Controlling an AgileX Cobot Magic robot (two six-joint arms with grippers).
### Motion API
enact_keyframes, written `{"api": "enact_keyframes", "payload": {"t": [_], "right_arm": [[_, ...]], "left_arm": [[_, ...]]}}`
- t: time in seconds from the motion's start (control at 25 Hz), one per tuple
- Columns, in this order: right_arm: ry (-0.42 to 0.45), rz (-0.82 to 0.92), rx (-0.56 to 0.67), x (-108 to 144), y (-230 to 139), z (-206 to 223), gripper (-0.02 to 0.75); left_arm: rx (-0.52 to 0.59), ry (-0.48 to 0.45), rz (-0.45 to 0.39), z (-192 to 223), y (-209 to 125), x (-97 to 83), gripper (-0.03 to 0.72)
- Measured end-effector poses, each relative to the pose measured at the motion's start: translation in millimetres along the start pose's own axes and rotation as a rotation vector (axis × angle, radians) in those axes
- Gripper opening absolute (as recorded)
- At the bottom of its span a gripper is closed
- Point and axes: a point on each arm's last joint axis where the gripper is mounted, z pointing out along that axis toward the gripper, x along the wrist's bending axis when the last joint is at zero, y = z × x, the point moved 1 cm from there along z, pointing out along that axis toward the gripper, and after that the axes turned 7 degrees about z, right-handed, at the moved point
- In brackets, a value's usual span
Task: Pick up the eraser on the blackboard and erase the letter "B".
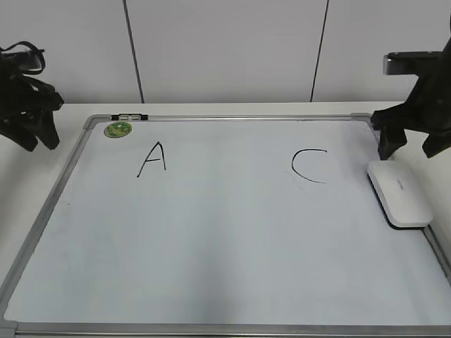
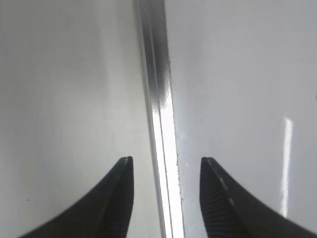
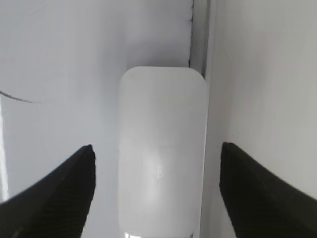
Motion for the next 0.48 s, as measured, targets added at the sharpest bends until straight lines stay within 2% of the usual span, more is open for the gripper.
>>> {"api": "enact_keyframes", "payload": {"t": [0.2, 0.48], "right_arm": [[0.009, -0.010, -0.056, -2, -5, -43, 0.594], [0.050, -0.036, -0.059, -2, -28, -100, 0.592]], "left_arm": [[-0.080, 0.015, 0.006, -40, 0, -8.0, 0.333], [-0.221, 0.041, 0.030, -106, -13, -23.6, 0.344]]}}
